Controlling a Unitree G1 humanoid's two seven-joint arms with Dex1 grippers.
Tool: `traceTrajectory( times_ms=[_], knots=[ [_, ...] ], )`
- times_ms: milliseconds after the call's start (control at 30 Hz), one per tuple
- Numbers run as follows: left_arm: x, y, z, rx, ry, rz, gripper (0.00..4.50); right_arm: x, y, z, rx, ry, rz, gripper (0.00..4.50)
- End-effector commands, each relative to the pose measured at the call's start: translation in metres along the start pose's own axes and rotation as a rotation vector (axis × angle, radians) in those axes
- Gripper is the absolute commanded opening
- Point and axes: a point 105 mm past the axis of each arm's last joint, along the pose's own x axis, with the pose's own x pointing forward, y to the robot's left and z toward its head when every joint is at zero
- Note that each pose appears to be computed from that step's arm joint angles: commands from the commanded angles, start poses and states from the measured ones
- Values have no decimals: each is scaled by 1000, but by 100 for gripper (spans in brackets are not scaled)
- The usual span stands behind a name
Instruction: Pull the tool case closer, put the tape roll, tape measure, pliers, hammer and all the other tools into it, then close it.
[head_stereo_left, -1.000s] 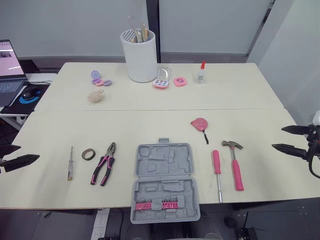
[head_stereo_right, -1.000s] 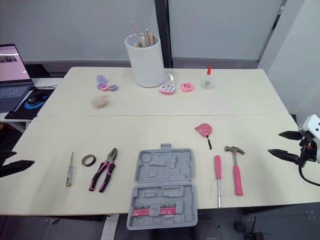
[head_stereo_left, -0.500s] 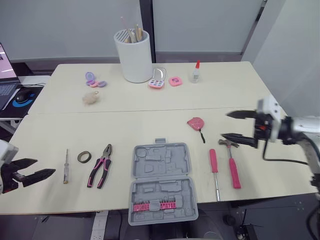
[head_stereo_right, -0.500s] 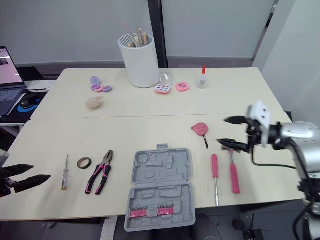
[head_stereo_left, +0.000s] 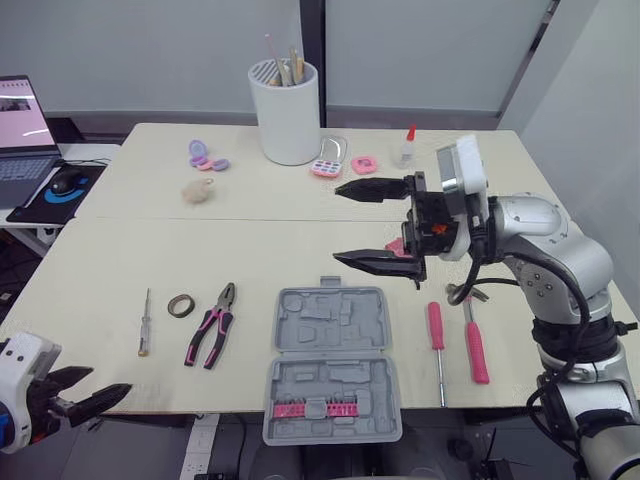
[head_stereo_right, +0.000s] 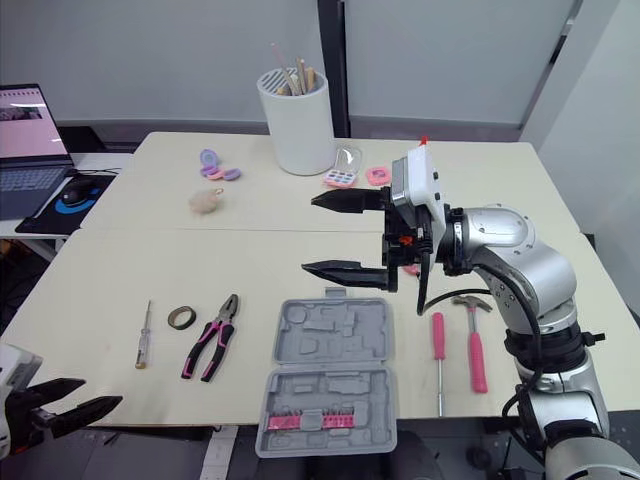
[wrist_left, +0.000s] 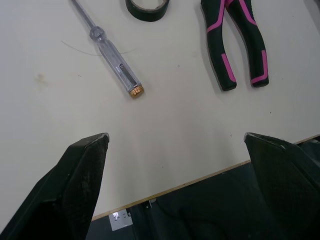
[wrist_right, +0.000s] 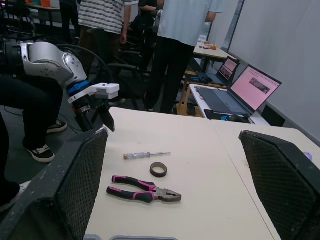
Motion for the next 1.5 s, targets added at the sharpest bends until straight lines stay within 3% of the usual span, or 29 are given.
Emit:
traceTrajectory(
  times_ms=[33, 267, 367, 500, 700, 1333, 1433, 1500],
  knots=[
    [-2, 8, 17, 64, -29, 23, 450, 1, 8, 3, -13, -3, 14, 447],
    [33, 10, 55, 162, -98, -43, 450, -2, 10, -15, -9, 59, -24, 447],
    [48, 12, 58, 212, -89, -66, 387, -5, 14, -27, -8, 108, -30, 450],
    [72, 16, 64, 320, -85, -65, 263, -9, 16, -30, 6, 119, -49, 450],
    [96, 16, 62, 403, -87, -70, 263, -15, 21, -35, 18, 151, -74, 450],
    [140, 16, 56, 426, -87, -86, 263, -27, 24, -37, 35, 201, -109, 450],
    [139, 16, 57, 425, -88, -92, 207, -26, 24, -37, 36, 202, -110, 450],
    [137, 17, 58, 426, -89, -93, 144, -26, 24, -37, 38, 203, -110, 450]
  ],
)
